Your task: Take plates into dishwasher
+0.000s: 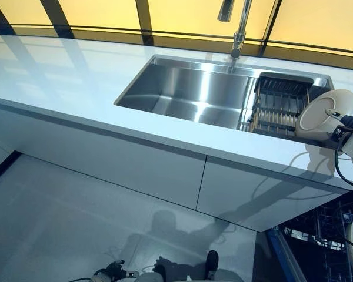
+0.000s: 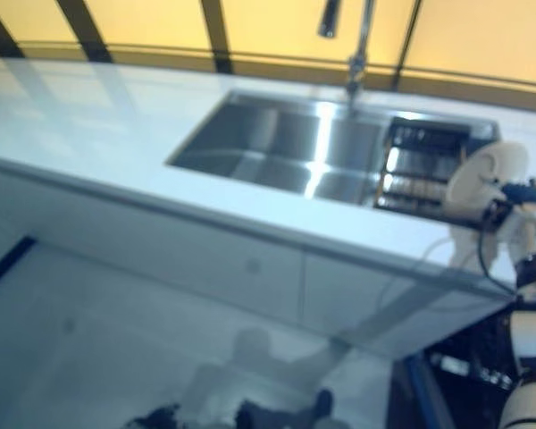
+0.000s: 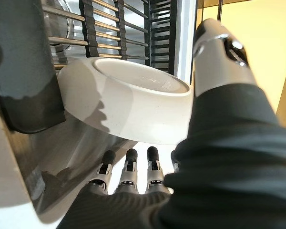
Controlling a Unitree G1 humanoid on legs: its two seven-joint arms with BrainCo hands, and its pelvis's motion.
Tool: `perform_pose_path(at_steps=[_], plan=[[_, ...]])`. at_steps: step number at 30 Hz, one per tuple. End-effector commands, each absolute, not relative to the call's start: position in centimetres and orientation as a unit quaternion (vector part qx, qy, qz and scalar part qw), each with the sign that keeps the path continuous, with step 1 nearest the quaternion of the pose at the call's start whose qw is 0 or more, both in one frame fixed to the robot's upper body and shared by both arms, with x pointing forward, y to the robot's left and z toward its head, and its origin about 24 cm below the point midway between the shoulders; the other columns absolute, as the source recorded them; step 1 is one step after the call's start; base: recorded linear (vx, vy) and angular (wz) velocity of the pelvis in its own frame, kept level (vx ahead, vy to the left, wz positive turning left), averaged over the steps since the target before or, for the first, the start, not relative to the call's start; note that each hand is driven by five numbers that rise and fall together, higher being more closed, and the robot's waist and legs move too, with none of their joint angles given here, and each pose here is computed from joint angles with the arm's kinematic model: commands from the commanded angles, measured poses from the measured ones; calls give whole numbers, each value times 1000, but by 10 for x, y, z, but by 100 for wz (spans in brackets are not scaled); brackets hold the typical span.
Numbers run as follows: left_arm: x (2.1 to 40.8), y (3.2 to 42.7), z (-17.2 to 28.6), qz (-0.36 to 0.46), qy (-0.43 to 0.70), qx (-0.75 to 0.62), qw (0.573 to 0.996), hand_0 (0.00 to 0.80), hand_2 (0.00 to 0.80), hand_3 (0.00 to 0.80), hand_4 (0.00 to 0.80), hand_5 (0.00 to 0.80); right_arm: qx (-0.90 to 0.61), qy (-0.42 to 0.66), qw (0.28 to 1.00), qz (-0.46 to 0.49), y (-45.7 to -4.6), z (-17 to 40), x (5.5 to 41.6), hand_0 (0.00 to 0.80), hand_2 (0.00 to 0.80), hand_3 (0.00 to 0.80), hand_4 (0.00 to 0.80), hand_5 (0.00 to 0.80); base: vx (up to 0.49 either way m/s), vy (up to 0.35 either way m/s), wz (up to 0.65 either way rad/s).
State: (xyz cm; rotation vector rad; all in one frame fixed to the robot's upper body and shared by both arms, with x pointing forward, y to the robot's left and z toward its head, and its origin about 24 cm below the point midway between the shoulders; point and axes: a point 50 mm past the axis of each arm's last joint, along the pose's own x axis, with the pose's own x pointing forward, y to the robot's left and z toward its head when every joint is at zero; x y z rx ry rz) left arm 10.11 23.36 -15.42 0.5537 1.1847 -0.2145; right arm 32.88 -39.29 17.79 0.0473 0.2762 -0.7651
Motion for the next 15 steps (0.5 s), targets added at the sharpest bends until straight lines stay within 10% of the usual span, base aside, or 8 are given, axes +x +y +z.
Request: perform_pose_path(at_steps=[1,15], plan=[[99,227,-156,-123,545,267,785,0,0,0,0,0,18,47,924,-379,-392,230,337,0,0,0,0,0,0,0,0],[100,227,-155,-122,541,264,789,0,0,0,0,0,13,50,919,-392,-393,228,337,0,0,0,0,0,0,0,0]])
